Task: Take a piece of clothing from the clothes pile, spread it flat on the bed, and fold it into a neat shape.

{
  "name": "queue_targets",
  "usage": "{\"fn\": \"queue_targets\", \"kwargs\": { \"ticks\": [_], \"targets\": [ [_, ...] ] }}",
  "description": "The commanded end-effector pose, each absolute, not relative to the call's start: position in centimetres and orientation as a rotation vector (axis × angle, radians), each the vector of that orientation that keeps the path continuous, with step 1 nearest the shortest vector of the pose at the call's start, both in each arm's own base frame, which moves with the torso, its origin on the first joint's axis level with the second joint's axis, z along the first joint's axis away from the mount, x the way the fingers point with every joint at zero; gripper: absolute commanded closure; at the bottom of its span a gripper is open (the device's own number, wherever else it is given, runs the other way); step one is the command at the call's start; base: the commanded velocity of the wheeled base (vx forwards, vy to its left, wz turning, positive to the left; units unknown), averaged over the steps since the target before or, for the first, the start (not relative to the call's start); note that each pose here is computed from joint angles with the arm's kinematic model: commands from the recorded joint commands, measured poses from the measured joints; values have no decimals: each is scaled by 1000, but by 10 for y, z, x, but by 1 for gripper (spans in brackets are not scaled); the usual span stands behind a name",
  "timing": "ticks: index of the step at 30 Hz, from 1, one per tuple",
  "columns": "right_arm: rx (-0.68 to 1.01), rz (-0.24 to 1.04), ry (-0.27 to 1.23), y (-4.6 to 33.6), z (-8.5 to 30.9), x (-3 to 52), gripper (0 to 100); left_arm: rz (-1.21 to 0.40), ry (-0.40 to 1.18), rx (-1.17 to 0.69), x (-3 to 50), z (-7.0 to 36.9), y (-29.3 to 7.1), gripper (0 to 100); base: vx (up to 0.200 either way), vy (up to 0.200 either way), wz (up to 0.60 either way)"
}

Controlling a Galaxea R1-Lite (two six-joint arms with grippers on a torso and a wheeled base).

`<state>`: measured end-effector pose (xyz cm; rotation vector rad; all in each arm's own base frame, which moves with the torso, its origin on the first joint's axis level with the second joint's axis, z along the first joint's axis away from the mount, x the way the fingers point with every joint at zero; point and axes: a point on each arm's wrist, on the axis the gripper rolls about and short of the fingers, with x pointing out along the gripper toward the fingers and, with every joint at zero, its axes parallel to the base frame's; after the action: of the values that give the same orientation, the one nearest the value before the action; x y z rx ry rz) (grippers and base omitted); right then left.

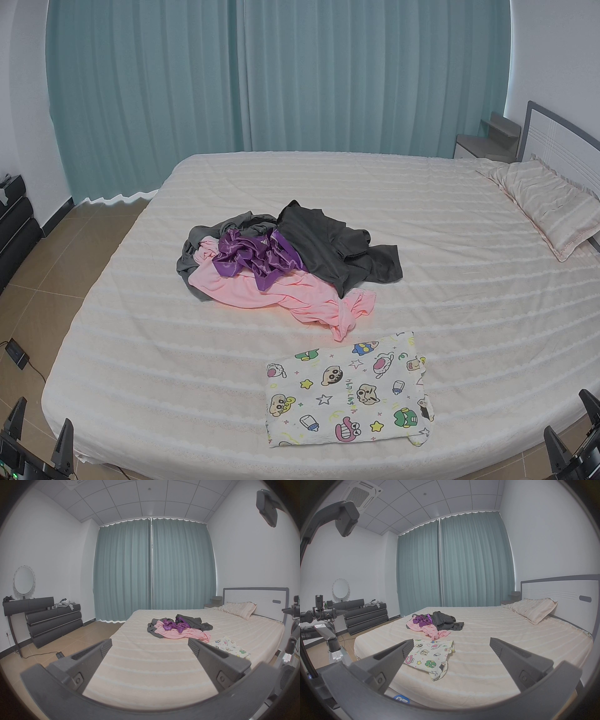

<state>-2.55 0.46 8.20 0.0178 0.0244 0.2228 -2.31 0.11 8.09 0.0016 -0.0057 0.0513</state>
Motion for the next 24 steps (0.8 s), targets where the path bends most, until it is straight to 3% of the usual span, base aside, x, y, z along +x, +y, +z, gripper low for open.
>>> {"fn": "queue_targets", "kwargs": {
  "ticks": [1, 24],
  "targets": [
    [16, 222, 11, 5, 82, -27, 0, 52, 0, 2, -23, 76, 1, 0, 0, 0, 0],
    [5, 225, 8, 5, 82, -27, 0, 52, 0, 2, -23, 76, 1, 0, 0, 0, 0]
  ]
}}
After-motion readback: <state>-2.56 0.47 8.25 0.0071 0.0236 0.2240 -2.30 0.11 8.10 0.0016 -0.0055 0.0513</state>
